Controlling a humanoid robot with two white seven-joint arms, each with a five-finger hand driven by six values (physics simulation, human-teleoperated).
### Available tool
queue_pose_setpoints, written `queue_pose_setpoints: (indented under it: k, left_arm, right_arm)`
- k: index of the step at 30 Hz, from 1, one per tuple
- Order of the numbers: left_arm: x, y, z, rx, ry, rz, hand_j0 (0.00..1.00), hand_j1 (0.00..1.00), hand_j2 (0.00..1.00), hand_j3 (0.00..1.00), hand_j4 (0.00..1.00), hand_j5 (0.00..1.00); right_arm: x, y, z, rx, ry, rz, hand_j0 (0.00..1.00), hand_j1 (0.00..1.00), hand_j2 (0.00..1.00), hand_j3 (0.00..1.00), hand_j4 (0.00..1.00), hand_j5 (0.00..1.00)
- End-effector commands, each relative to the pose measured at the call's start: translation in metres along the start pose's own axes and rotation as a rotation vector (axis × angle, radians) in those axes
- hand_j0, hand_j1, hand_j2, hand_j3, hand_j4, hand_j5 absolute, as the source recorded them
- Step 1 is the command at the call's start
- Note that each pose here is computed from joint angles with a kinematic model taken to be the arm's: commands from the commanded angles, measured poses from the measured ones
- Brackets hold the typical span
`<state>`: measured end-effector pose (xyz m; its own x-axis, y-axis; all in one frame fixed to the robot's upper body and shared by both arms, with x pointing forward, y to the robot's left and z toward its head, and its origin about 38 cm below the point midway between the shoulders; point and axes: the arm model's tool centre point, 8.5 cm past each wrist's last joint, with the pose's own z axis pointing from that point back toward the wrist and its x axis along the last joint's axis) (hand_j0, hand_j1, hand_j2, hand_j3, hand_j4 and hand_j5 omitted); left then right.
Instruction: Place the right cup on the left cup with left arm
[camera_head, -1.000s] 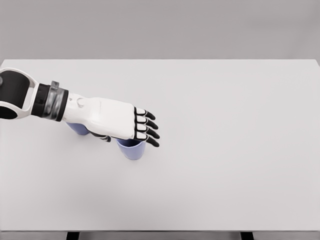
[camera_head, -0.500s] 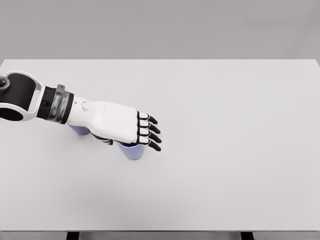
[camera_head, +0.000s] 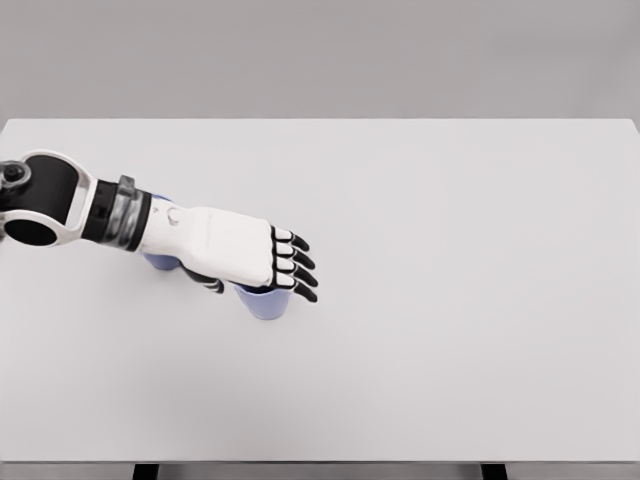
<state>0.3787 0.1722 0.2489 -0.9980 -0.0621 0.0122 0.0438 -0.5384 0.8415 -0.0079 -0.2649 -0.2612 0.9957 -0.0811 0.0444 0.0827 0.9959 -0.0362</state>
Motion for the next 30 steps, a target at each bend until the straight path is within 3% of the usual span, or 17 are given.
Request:
queue_pose_setpoints:
  k: [1, 7, 18, 30]
  left_arm:
    - [-0.001, 0.002, -0.002, 0.005, -0.002, 0.002, 1.0, 1.0, 1.0, 1.0, 1.0, 1.0]
    - [0.001, 0.007, -0.013, 0.008, -0.03, -0.011, 1.0, 1.0, 1.0, 1.0, 1.0, 1.0]
    - [-0.014, -0.009, -0.006, -0.007, 0.025, 0.034, 1.0, 1.0, 1.0, 1.0, 1.0, 1.0]
    - [-0.018, -0.009, -0.007, -0.011, 0.03, 0.035, 1.0, 1.0, 1.0, 1.0, 1.0, 1.0]
  right_arm:
    - [0.0, 0.0, 0.0, 0.0, 0.0, 0.0, 1.0, 1.0, 1.0, 1.0, 1.0, 1.0]
    - [0.0, 0.0, 0.0, 0.0, 0.0, 0.0, 1.0, 1.0, 1.0, 1.0, 1.0, 1.0]
    - [0.0, 0.0, 0.0, 0.0, 0.001, 0.0, 1.0, 1.0, 1.0, 1.0, 1.0, 1.0]
    - [0.0, 0.0, 0.0, 0.0, 0.0, 0.0, 1.0, 1.0, 1.0, 1.0, 1.0, 1.0]
